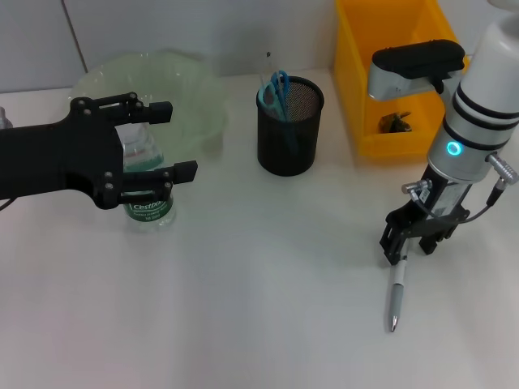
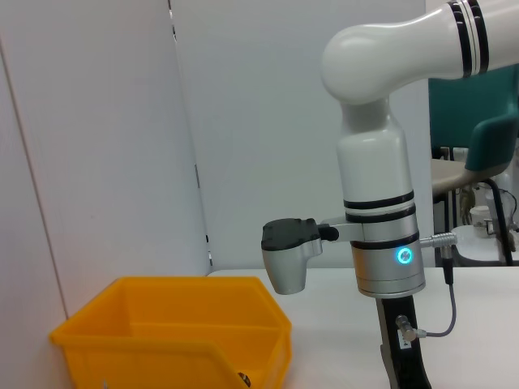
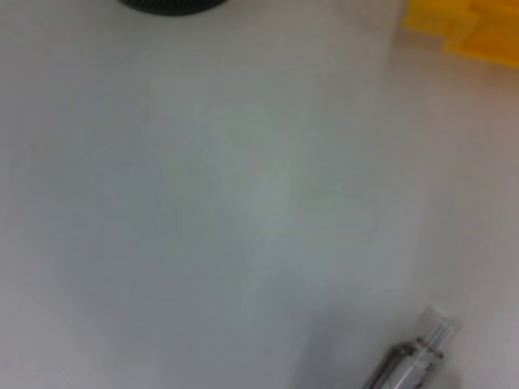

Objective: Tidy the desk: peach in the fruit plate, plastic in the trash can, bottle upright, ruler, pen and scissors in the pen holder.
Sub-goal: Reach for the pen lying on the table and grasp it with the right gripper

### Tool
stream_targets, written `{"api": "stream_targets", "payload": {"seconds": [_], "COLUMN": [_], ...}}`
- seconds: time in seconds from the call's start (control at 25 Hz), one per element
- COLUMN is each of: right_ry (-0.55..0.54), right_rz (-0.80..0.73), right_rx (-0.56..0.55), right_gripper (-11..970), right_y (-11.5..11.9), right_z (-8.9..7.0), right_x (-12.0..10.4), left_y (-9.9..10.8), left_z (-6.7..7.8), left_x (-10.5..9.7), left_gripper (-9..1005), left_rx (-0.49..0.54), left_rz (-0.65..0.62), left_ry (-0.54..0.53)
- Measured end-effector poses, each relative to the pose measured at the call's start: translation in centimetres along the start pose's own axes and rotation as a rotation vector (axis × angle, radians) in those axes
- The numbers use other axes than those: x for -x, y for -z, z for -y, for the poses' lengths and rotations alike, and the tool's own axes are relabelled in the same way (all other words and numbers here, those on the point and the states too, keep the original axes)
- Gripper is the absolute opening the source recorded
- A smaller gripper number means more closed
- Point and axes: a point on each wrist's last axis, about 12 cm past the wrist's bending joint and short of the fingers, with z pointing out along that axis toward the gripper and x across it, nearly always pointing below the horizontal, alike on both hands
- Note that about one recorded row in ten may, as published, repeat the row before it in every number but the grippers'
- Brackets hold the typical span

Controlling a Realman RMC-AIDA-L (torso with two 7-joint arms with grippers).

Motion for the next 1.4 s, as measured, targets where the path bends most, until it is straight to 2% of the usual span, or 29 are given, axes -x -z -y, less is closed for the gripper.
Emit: {"api": "stream_targets", "payload": {"seconds": [0.64, 1.4], "right_ry": [-0.002, 0.006], "right_rz": [-0.013, -0.021], "right_rx": [-0.004, -0.028], "right_gripper": [387, 351], "right_y": [0.18, 0.14], "right_z": [0.25, 0.47], "right_x": [-0.12, -0.2], "left_y": [0.11, 0.0], "left_z": [0.09, 0.05], "left_x": [-0.13, 0.19], "left_gripper": [783, 783], "left_rx": [0.003, -0.004], "left_rz": [0.003, 0.017], "left_ry": [-0.004, -0.011]}}
